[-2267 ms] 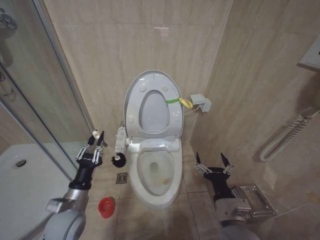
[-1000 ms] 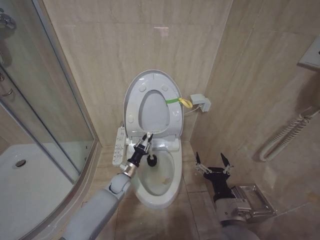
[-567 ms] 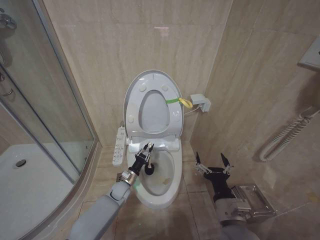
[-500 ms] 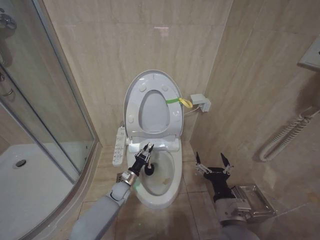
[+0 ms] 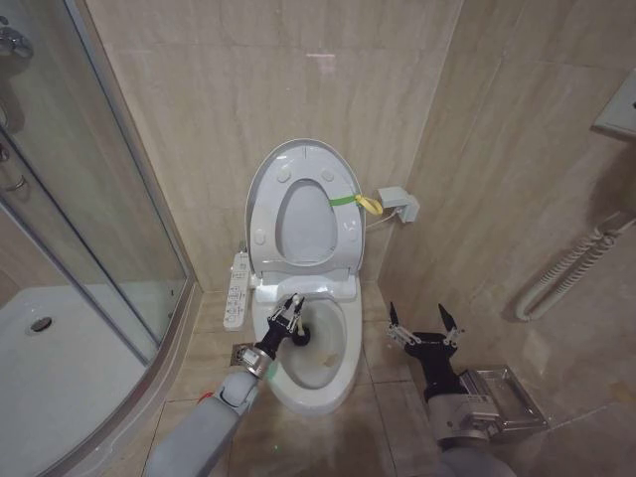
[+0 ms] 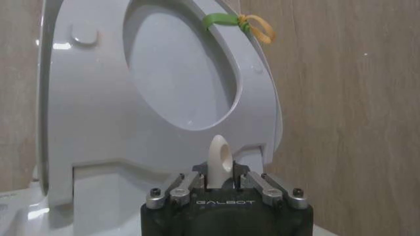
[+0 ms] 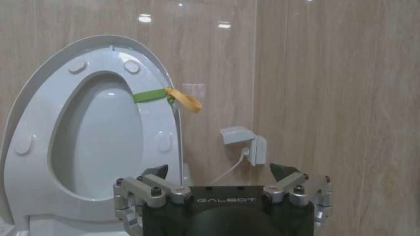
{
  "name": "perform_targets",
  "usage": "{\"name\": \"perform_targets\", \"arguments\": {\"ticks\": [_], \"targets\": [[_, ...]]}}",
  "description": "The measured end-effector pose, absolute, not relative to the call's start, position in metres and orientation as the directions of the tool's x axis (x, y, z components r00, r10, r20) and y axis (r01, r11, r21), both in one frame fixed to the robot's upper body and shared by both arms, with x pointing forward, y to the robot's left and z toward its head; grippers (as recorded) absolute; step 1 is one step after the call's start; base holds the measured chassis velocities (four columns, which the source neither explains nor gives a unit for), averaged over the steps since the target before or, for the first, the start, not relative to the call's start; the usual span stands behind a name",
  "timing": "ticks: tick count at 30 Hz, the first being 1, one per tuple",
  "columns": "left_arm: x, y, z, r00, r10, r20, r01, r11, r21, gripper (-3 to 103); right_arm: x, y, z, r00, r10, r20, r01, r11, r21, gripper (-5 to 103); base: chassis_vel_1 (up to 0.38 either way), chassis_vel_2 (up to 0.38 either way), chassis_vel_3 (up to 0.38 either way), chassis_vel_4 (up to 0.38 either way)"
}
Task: Open the toilet lid, clean the toilet bowl with a toilet brush, close the toilet lid, and flush.
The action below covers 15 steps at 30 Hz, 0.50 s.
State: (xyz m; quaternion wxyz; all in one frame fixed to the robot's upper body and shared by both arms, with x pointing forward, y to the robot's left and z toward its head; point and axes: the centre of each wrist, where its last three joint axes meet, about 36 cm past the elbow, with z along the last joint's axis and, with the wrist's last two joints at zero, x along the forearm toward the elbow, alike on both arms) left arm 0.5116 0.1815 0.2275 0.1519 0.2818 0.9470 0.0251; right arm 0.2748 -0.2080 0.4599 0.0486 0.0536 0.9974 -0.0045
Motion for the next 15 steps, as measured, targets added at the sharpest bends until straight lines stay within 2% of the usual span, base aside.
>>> {"name": "perform_targets", "arguments": {"ticks": [15], "targets": [[0.522, 0.175, 0.226, -0.794, 0.537, -0.286, 0.521, 0.843, 0.135, 24, 0.275, -0.208, 0.460, -0.990, 0.106, -0.097, 0.107, 0.994, -0.004, 100, 0.000, 0.000, 0.000, 0.000]]}}
